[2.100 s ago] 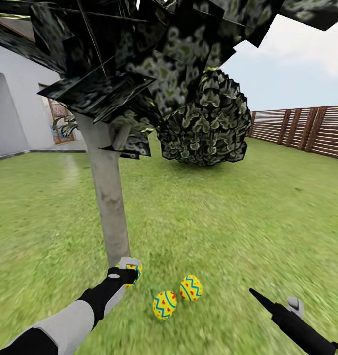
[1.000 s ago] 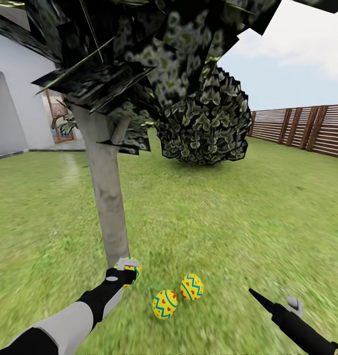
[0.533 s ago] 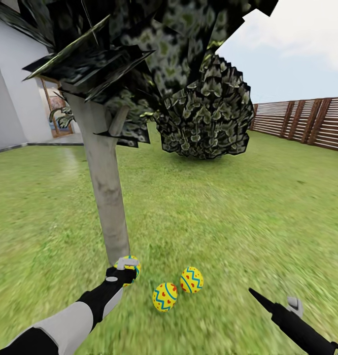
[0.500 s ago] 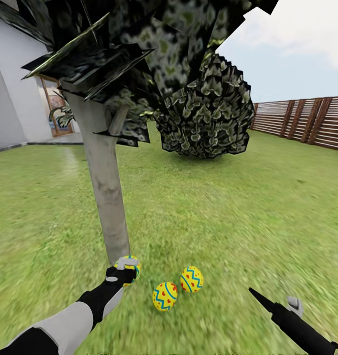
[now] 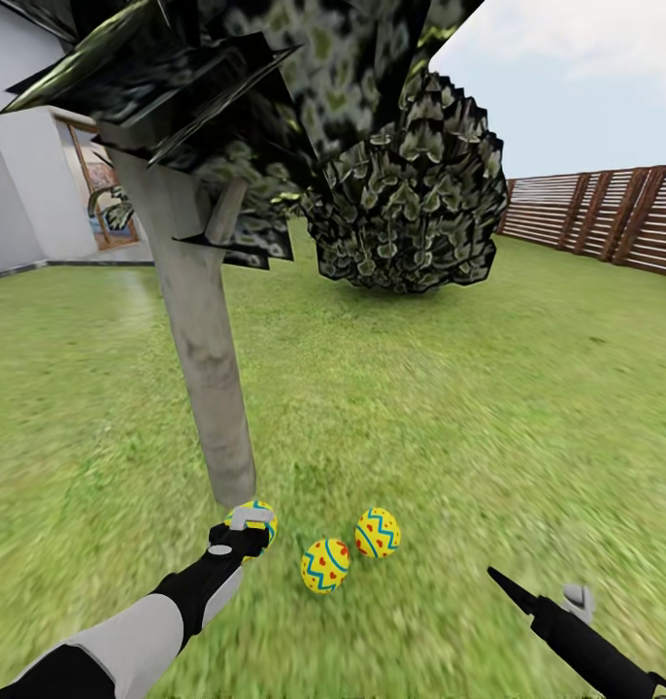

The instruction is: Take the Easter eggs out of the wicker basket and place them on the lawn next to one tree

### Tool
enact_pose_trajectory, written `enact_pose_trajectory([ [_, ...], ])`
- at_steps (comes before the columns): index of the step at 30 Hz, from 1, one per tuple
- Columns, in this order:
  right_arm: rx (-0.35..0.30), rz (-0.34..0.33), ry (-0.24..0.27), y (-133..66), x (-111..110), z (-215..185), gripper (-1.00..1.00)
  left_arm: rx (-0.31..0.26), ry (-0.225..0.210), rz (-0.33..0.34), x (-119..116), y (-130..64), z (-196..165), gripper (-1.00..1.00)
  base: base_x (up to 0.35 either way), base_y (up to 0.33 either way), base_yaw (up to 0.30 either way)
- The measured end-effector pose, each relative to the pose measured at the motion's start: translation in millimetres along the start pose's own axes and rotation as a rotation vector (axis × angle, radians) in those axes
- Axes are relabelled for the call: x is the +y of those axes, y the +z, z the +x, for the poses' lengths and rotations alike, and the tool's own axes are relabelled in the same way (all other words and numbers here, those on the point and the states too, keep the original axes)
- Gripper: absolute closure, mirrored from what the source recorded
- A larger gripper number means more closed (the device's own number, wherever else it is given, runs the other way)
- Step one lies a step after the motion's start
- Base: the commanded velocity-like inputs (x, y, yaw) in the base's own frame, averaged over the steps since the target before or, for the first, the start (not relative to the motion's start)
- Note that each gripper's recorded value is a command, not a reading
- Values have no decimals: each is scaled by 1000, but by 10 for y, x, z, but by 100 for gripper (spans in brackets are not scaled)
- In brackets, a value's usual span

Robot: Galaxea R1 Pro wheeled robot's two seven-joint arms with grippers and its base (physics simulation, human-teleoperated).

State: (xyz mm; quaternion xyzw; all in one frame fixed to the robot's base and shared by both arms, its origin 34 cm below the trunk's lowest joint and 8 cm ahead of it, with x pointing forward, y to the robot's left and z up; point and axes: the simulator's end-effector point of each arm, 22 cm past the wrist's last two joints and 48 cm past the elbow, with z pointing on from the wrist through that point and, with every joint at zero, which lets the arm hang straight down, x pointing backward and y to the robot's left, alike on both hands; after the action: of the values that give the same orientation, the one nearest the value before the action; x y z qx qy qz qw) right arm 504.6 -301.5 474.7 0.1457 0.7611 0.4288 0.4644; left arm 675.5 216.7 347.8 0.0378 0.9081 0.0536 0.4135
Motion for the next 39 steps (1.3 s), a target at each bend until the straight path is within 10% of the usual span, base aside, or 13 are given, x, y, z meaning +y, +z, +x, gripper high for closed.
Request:
enact_pose_trajectory([
  [39,70,66,69,67,-400,358,-100,120,7,13,-104,317,721,100,0,0,0],
])
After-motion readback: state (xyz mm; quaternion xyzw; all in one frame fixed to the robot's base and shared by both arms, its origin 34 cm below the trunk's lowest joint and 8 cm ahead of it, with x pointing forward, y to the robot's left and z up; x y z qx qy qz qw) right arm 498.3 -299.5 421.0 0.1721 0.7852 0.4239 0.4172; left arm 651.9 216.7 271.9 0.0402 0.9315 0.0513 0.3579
